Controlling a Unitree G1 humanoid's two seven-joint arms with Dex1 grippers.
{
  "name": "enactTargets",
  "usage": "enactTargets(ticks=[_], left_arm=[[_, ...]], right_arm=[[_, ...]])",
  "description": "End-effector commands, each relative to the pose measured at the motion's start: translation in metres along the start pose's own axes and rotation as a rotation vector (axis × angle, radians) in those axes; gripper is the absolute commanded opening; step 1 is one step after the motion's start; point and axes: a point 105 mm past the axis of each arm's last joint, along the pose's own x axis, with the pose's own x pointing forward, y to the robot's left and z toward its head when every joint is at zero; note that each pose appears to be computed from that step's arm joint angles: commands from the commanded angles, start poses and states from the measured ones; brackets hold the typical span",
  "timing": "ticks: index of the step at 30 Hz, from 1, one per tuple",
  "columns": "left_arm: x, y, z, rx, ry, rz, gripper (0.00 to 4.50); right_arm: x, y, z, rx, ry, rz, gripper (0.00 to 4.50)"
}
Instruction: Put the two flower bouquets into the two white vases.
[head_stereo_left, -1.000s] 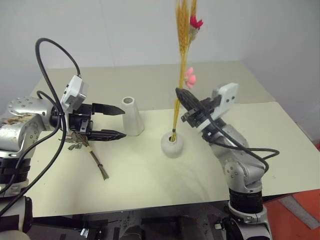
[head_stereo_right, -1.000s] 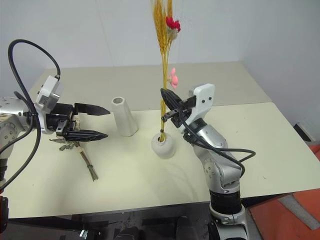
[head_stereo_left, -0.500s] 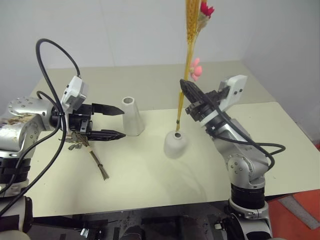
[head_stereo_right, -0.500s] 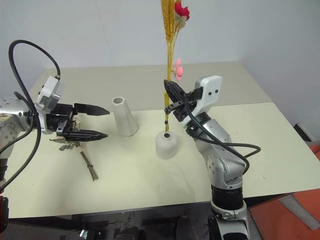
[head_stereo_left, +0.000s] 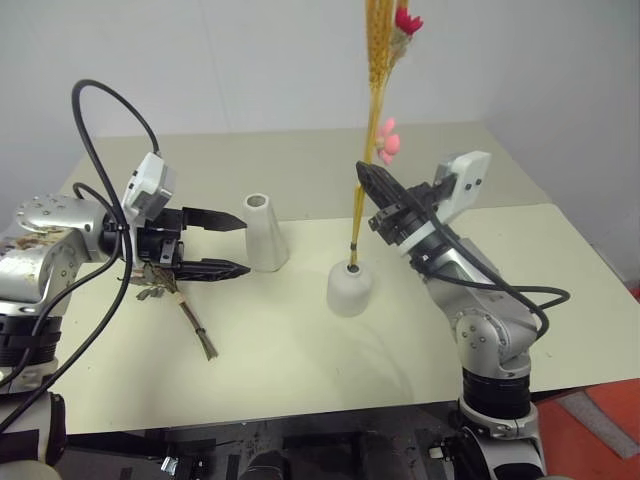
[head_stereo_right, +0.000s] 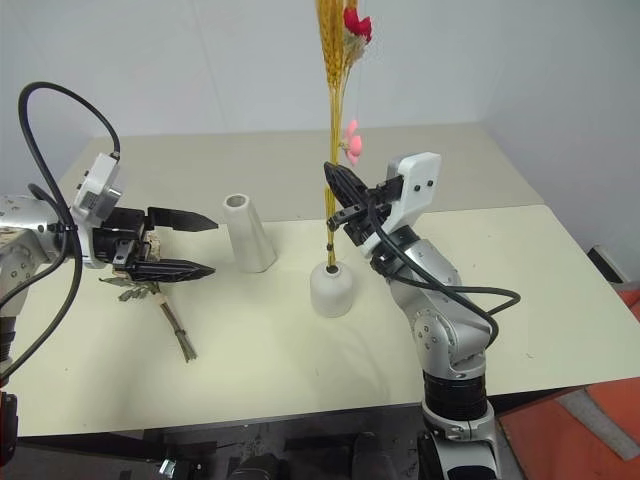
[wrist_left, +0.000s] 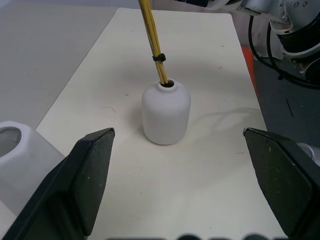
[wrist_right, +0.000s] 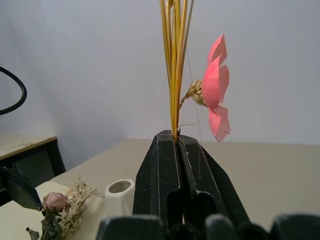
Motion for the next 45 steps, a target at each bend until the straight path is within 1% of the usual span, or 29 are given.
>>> enactTargets(ticks=[1, 8, 27, 33, 45], left_arm=[[-0.004, -0.001, 0.015, 0.065, -0.022, 0.010, 4.50], [-0.006, -0.002, 0.014, 0.061, -0.020, 0.014, 4.50], [-0.008, -0.002, 0.013, 0.051, -0.011, 0.026, 4.50], [-0.009, -0.002, 0.012, 0.046, -0.006, 0.031, 4.50], [-0.012, -0.001, 0.009, 0.043, -0.001, 0.053, 4.50]], right_arm=[[-0.002, 0.009, 0.013, -0.021, -0.043, 0.033, 0.01], [-0.004, 0.008, 0.013, -0.025, -0.038, 0.030, 0.01], [-0.004, 0.005, -0.003, -0.010, 0.004, 0.018, 0.01], [-0.011, 0.002, -0.014, -0.051, 0.044, 0.018, 0.01], [-0.012, -0.001, -0.018, -0.063, 0.051, 0.020, 0.01]])
